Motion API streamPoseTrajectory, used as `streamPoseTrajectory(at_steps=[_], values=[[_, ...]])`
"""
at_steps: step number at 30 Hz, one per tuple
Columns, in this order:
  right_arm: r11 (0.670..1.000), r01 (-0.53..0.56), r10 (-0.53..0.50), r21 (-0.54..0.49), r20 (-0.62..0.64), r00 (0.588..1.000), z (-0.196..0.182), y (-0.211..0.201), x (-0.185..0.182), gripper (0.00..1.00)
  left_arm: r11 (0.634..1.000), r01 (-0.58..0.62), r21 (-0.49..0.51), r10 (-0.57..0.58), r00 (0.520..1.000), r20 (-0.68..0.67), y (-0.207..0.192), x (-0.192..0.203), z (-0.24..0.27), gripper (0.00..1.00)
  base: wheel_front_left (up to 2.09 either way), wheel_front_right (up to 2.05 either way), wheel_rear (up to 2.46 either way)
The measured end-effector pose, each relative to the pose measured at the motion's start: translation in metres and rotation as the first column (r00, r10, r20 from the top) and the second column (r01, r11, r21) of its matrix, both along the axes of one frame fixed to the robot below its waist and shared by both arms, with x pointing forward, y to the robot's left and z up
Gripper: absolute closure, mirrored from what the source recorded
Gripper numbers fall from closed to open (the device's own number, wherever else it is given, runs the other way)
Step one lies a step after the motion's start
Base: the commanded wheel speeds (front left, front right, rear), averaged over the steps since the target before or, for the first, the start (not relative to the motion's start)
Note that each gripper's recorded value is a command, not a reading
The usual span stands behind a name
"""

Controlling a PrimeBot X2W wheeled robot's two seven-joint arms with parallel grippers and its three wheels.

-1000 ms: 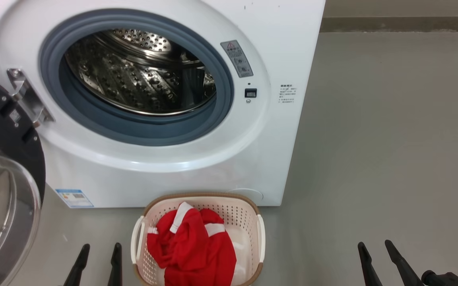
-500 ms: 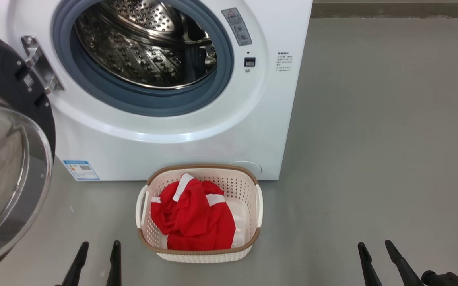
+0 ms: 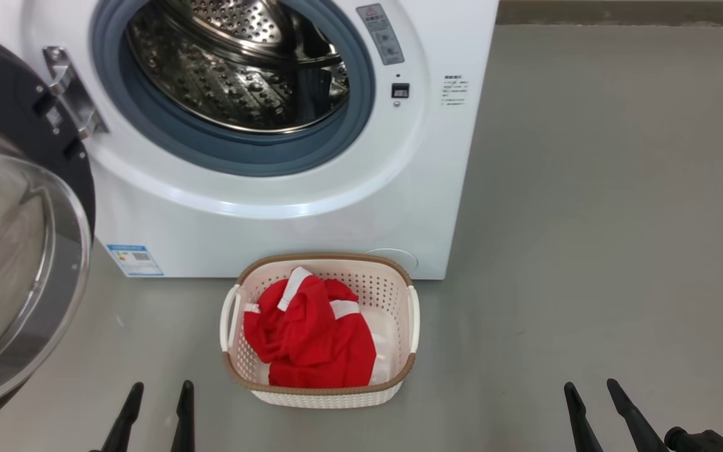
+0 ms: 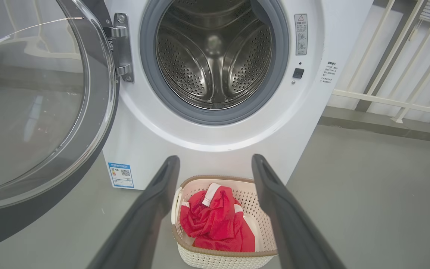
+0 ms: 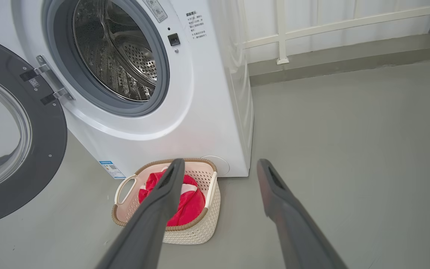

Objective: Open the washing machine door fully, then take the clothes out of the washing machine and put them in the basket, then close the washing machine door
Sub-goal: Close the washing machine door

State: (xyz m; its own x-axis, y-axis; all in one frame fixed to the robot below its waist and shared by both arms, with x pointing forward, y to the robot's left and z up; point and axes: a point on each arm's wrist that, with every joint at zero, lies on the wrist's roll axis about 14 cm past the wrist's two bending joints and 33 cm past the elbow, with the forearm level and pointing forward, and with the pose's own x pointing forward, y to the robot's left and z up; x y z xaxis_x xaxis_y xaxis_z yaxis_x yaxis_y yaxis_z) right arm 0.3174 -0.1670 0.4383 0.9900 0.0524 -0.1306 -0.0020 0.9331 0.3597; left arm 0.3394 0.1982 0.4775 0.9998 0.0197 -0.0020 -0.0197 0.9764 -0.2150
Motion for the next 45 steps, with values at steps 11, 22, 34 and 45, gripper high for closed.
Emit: streamPoseTrajectory(at_steps=[11, 22, 34, 45], values=[[0.993, -0.117, 0.117, -0.002, -0.008, 0.993, -0.003, 0.031, 0.016, 0.00, 0.996, -0.088, -0.024, 0.087, 0.995, -0.050, 0.022, -0.019, -0.015, 0.00, 0.00, 0.00, 0.00], [0.935, -0.353, 0.353, -0.030, -0.007, 0.936, -0.005, 0.093, 0.035, 0.00, 0.965, -0.252, -0.068, 0.244, 0.964, -0.106, 0.058, -0.065, -0.032, 0.00, 0.00, 0.00, 0.00], [0.791, -0.611, 0.611, -0.029, 0.028, 0.791, 0.005, 0.183, 0.037, 0.00, 0.891, -0.446, -0.080, 0.438, 0.893, -0.104, 0.094, -0.118, -0.029, 0.00, 0.00, 0.00, 0.00], [0.667, -0.744, 0.745, -0.044, 0.048, 0.665, 0.009, 0.236, 0.040, 0.00, 0.823, -0.560, -0.098, 0.550, 0.828, -0.112, 0.112, -0.140, -0.025, 0.00, 0.00, 0.00, 0.00]])
